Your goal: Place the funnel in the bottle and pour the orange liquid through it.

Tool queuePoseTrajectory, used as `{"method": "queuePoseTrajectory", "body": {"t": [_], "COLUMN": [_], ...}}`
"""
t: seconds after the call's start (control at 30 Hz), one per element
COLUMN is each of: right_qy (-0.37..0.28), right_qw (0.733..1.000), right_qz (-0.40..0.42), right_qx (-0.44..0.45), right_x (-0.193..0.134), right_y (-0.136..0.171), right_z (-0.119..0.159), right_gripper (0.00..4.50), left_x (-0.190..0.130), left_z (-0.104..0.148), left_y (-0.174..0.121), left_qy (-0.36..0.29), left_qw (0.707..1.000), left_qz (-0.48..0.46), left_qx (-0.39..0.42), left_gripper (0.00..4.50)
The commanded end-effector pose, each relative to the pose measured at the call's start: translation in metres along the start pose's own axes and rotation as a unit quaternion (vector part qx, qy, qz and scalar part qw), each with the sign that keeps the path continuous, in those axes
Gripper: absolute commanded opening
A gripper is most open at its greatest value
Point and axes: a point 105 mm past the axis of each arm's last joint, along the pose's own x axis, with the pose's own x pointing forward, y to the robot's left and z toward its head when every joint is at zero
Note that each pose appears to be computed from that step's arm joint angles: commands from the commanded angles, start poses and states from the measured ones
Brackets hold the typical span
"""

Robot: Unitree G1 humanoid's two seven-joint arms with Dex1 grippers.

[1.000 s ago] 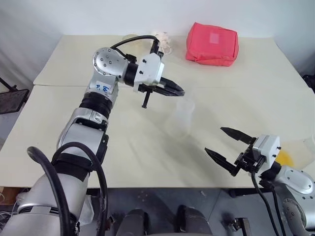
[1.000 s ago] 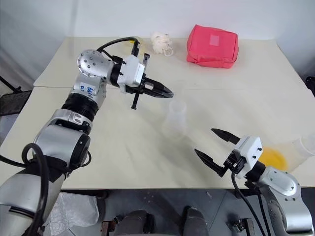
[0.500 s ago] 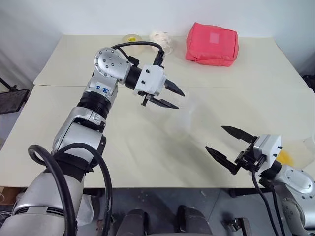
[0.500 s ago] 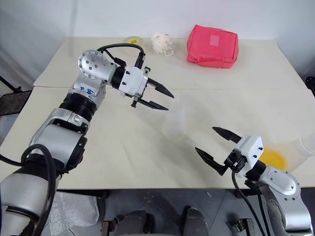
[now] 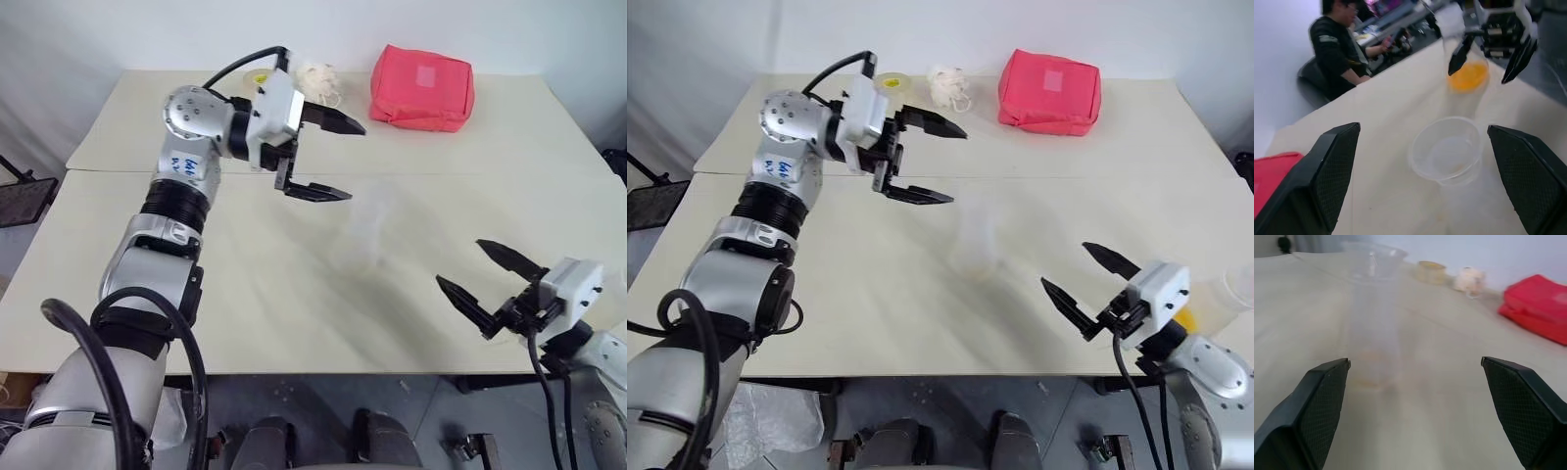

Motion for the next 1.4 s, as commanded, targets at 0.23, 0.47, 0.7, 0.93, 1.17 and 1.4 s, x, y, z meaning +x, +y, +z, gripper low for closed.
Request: {"method": "queuePoseTrajectory", "body": {"t": [0.23,0.47,0.7,0.93,1.17,1.4], "right_qy": [0.023,0.048,0.047,0.046,0.041,0.042], "right_qw": [0.965,0.934,0.913,0.926,0.936,0.936], "right_qz": [-0.260,-0.354,-0.406,-0.374,-0.350,-0.350], "right_qx": [0.001,0.003,-0.012,-0.014,0.003,0.009], "right_x": [-0.064,-0.092,-0.103,-0.099,-0.094,-0.096], "right_y": [-0.022,-0.035,-0.072,-0.073,-0.060,-0.052], "right_z": [0.010,0.002,0.008,0.018,0.023,0.025], "right_gripper": [4.50,4.50,4.50,4.50,4.50,4.50], "left_x": [-0.055,-0.049,-0.042,-0.036,-0.032,-0.027], "left_z": [-0.068,-0.082,-0.082,-0.081,-0.080,-0.083], "left_y": [-0.056,-0.090,-0.095,-0.106,-0.104,-0.103], "left_qy": [0.015,0.016,0.002,-0.006,-0.011,-0.011], "left_qw": [0.972,0.960,0.957,0.953,0.951,0.951], "left_qz": [0.132,0.142,0.158,0.161,0.171,0.172], "left_qx": [-0.195,-0.239,-0.243,-0.257,-0.257,-0.257], "left_gripper": [4.43,4.43,4.43,4.43,4.43,4.43]}}
